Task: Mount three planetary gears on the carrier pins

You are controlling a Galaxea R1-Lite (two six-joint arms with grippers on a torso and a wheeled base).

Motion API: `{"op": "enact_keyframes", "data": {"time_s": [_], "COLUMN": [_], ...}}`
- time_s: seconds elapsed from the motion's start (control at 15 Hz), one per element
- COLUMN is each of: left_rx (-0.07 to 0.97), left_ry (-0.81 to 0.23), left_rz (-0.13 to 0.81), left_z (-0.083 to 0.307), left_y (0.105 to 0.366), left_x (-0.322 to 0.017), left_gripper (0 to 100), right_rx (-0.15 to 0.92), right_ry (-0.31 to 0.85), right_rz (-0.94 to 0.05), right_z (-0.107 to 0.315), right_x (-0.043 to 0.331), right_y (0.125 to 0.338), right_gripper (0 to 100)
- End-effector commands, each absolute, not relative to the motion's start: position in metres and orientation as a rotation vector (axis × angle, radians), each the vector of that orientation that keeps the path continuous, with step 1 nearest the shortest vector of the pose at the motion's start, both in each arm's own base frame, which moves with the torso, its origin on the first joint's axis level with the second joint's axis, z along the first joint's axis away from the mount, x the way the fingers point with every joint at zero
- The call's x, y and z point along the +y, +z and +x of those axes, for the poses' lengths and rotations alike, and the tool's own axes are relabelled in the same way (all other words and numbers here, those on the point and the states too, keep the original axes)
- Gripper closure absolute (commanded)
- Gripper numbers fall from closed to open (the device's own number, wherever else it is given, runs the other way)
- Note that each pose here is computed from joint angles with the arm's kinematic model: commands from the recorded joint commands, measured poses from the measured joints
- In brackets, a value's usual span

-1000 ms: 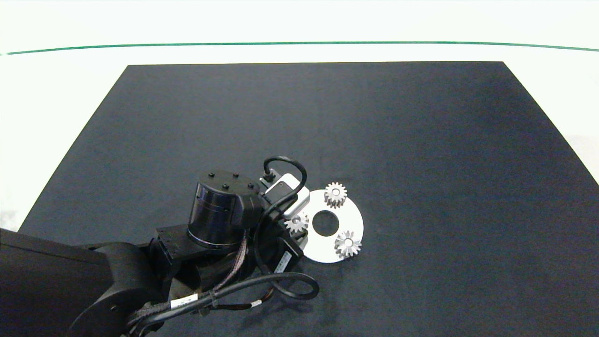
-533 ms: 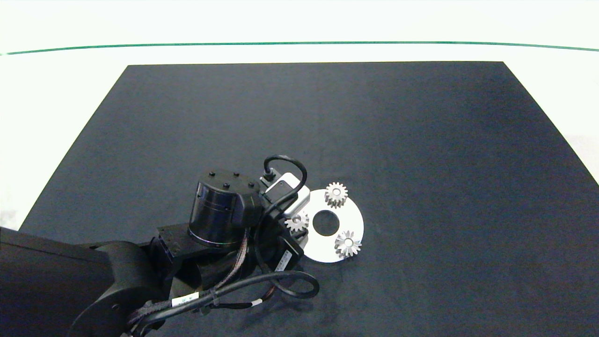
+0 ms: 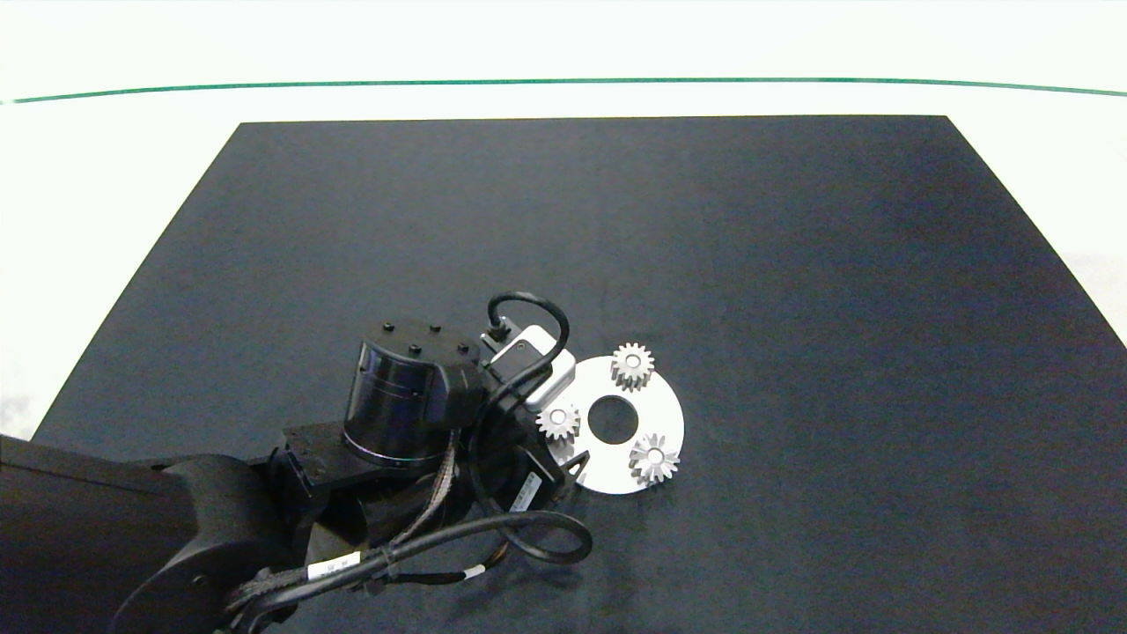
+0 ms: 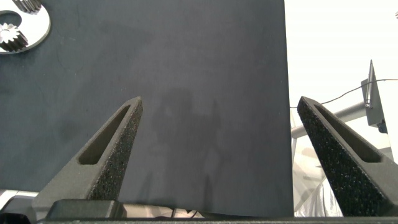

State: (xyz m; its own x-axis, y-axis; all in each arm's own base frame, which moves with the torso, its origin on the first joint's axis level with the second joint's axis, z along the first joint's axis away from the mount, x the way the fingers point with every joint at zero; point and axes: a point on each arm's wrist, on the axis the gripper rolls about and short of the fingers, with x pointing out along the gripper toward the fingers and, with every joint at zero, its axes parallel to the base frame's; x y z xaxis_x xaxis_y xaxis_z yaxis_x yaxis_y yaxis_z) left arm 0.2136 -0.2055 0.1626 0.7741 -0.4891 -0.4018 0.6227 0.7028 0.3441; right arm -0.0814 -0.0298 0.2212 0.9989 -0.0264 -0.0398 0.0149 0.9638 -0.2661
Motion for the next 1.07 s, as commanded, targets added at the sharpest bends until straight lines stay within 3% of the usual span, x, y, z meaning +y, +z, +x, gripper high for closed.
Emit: {"op": "enact_keyframes", "data": {"time_s": [0.07,0.13,0.27,0.4,0.53,0.6,0.73,0.87,1.07], "left_rx": [0.217,0.185,0.170,0.140,0.085,0.035,-0.019,-0.045,-0.095], "left_ry": [-0.542,-0.445,-0.261,-0.052,0.047,0.094,0.126,0.212,0.213], "left_rz": [0.430,0.397,0.360,0.324,0.302,0.291,0.281,0.278,0.276], "left_z": [0.195,0.179,0.148,0.103,0.064,0.023,-0.022,-0.049,-0.070], "left_y": [0.205,0.236,0.267,0.279,0.280,0.267,0.239,0.216,0.178], "left_x": [-0.160,-0.121,-0.064,-0.020,-0.005,0.002,0.006,0.004,0.004], "left_gripper": [0,0,0,0,0,0,0,0,0], "right_rx": [0.053,0.062,0.099,0.114,0.117,0.094,0.084,0.084,0.113], "right_ry": [-0.030,-0.054,-0.094,-0.181,-0.233,-0.255,-0.253,-0.222,-0.176], "right_rz": [-0.269,-0.259,-0.243,-0.237,-0.235,-0.234,-0.245,-0.248,-0.236], "right_z": [-0.080,-0.079,-0.073,-0.074,-0.078,-0.086,-0.091,-0.091,-0.084], "right_x": [-0.029,-0.026,-0.022,-0.015,-0.011,-0.010,-0.010,-0.005,-0.004], "right_y": [0.223,0.223,0.223,0.223,0.216,0.201,0.176,0.160,0.142], "right_gripper": [0,0,0,0,0,0,0,0,0]}}
